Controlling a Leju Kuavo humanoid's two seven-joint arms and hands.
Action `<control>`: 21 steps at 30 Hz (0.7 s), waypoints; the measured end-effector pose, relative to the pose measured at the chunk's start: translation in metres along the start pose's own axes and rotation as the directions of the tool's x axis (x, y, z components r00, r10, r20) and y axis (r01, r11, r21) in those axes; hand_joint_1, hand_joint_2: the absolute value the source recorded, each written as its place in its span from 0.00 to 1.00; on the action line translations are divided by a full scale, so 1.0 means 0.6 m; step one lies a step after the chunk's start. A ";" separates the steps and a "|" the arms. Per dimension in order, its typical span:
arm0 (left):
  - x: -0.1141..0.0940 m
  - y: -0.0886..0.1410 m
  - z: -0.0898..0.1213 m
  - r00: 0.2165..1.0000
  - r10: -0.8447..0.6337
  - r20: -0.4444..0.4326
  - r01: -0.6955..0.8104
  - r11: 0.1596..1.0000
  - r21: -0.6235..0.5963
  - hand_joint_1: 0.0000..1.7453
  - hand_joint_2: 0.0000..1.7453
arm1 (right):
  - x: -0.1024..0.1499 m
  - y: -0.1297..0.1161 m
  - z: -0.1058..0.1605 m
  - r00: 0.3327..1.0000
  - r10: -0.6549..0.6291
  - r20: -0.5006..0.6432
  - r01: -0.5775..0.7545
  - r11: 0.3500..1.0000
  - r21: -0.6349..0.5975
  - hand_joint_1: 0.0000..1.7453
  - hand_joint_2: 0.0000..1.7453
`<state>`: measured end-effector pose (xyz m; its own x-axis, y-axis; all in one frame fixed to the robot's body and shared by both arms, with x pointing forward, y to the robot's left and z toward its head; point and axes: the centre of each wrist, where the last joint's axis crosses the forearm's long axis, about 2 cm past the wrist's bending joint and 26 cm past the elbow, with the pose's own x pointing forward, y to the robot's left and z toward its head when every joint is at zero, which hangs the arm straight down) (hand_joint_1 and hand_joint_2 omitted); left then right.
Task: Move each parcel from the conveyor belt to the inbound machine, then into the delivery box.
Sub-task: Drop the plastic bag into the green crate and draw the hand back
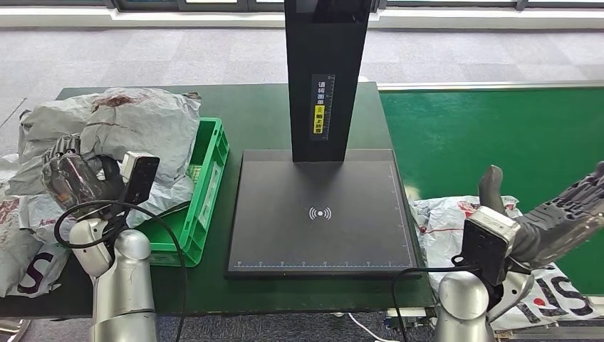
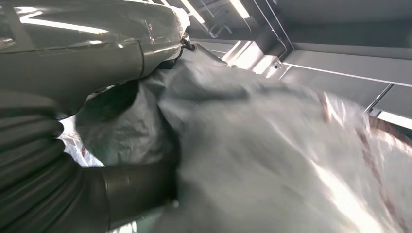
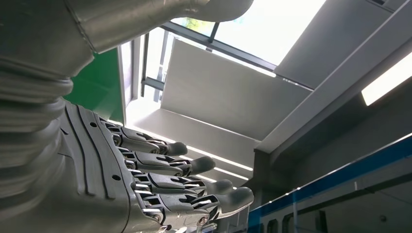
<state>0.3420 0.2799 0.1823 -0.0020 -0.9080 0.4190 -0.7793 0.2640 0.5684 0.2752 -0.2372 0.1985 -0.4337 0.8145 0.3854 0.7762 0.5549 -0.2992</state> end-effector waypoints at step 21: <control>-0.004 -0.007 0.008 0.999 -0.021 -0.027 0.020 0.999 -0.033 0.00 1.00 | 0.000 0.001 0.000 1.000 0.004 0.011 -0.004 1.000 0.006 0.00 1.00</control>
<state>0.3421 0.2794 0.1753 0.0316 -0.9043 0.4258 -0.7582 0.2558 0.5997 0.2753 -0.2367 0.1983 -0.4357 0.8186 0.3742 0.7753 0.5525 -0.3060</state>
